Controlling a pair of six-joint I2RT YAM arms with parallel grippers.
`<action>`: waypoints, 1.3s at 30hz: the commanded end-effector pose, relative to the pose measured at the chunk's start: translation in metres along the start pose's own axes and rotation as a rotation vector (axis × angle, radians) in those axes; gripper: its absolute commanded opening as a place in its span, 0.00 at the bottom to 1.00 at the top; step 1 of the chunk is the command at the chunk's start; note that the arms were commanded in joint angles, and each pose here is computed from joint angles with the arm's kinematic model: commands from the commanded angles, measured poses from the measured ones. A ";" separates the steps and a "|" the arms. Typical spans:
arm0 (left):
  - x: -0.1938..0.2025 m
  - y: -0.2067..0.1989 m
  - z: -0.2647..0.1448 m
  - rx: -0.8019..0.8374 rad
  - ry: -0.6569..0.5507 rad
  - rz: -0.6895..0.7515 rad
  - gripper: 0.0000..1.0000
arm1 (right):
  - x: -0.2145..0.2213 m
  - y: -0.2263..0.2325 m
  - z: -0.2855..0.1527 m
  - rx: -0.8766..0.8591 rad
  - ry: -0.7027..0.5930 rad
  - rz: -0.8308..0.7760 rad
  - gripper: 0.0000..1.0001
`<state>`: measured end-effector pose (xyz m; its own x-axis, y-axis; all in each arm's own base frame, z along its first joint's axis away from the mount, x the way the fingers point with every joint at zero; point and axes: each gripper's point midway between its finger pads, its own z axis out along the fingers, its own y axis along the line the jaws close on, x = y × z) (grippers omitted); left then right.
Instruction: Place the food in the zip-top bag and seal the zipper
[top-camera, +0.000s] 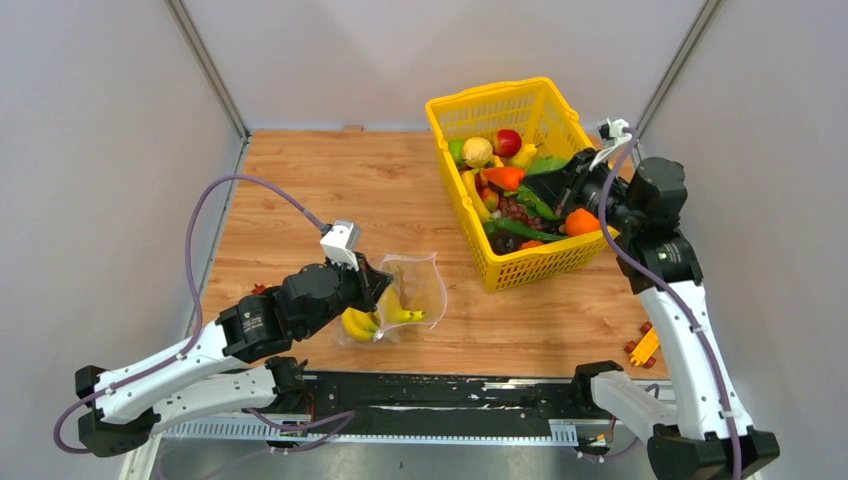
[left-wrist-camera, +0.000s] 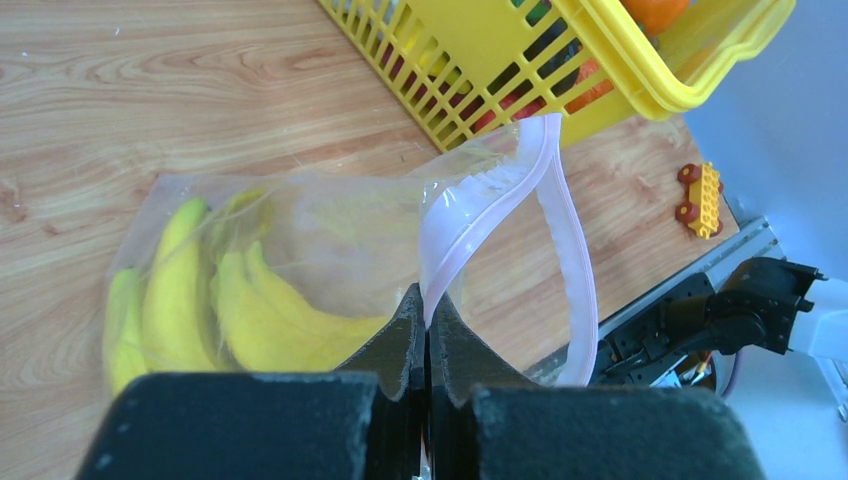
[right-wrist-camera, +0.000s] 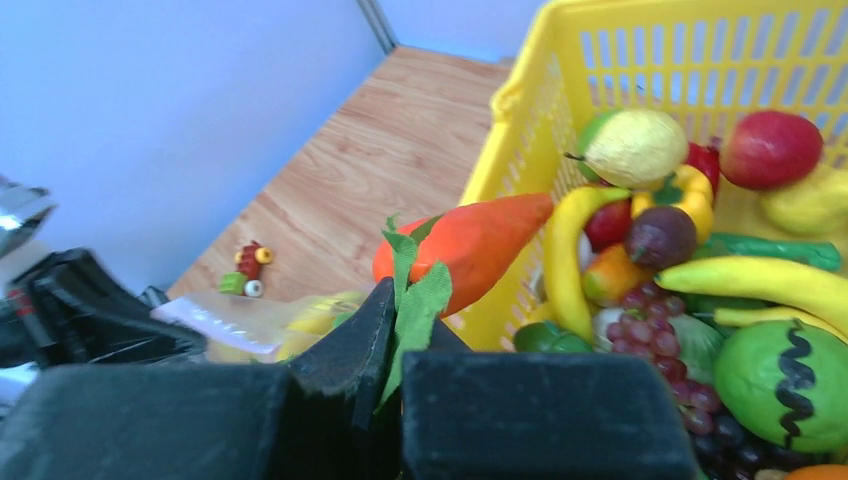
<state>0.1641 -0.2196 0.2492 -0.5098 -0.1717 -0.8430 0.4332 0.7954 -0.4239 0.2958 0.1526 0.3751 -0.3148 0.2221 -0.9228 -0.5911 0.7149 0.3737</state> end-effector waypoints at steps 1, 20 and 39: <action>-0.016 -0.007 -0.003 0.019 -0.052 -0.018 0.00 | -0.023 0.046 -0.026 -0.145 -0.089 -0.026 0.00; -0.022 -0.005 -0.001 0.010 -0.083 -0.039 0.00 | -0.004 0.150 -0.099 -0.564 -0.065 -0.044 0.00; -0.023 -0.006 -0.002 0.016 -0.096 -0.042 0.00 | 0.049 0.189 -0.092 -0.778 0.105 -0.083 0.00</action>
<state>0.1685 -0.2167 0.2570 -0.4816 -0.2119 -0.8504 0.4215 0.7948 -0.4367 0.0870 0.2256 0.4160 -0.3141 0.1112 -0.9429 -0.9480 0.0169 0.3178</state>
